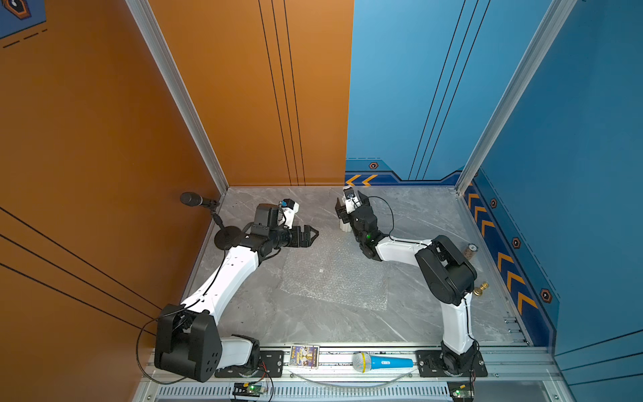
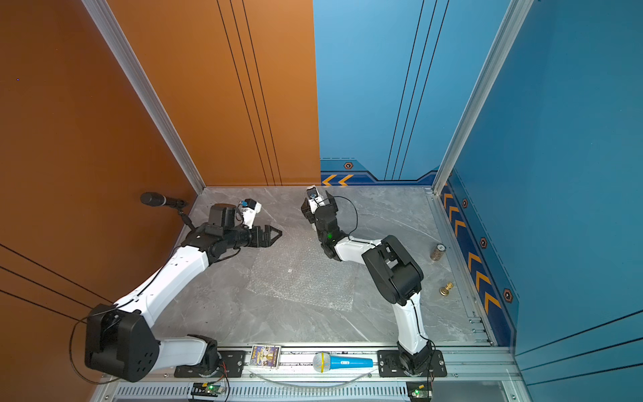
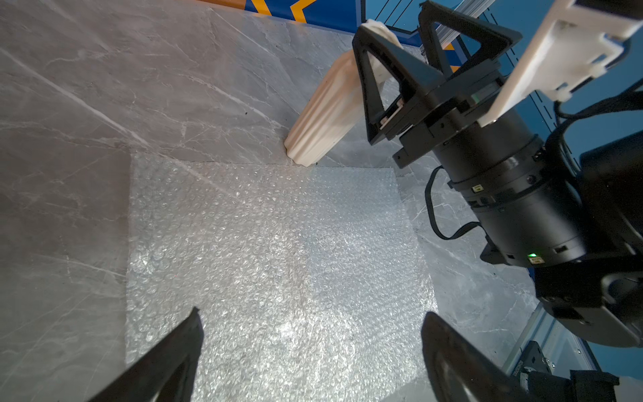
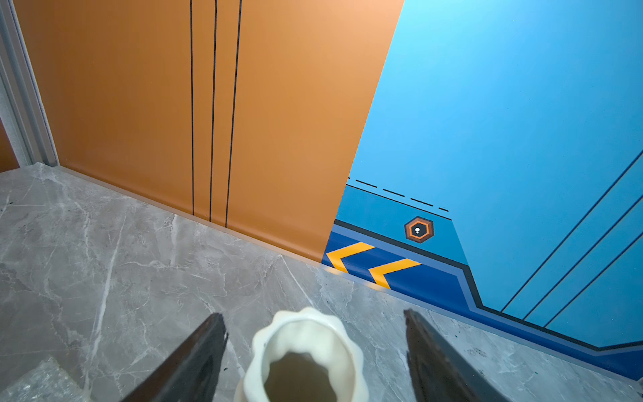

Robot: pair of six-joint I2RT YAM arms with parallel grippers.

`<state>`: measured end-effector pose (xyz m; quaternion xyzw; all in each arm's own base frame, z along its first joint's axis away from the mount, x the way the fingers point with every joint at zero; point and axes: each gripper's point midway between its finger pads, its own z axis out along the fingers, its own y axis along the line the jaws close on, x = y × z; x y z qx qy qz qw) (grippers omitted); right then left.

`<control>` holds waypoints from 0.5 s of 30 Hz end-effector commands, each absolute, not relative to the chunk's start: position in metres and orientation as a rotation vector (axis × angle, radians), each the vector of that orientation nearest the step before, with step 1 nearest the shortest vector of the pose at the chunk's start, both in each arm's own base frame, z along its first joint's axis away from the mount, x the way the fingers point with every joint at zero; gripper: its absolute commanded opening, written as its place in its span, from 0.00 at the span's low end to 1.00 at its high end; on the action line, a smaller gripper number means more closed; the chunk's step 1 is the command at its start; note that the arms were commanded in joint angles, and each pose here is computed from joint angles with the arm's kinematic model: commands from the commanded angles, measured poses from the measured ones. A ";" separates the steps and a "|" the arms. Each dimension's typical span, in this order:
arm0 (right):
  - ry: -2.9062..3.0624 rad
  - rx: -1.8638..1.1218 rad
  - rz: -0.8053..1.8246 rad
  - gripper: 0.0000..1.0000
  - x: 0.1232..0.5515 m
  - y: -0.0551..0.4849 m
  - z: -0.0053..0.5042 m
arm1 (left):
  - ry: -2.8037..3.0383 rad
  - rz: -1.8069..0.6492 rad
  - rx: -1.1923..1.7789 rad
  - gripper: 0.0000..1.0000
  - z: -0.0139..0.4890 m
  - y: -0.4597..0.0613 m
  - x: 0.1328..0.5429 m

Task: Unwrap the vase from the bubble wrap
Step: Place the vase at the center of the board.

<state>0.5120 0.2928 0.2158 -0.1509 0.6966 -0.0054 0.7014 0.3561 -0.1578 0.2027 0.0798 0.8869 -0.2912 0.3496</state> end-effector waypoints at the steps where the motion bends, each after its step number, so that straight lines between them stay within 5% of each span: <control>1: 1.484 -0.295 0.002 0.82 0.513 0.291 0.247 | 2.288 -0.723 0.195 0.98 0.208 -0.150 0.354; 15: 1.486 -0.227 0.048 0.91 0.497 0.273 0.269 | 2.288 -0.721 0.191 0.98 0.205 -0.148 0.350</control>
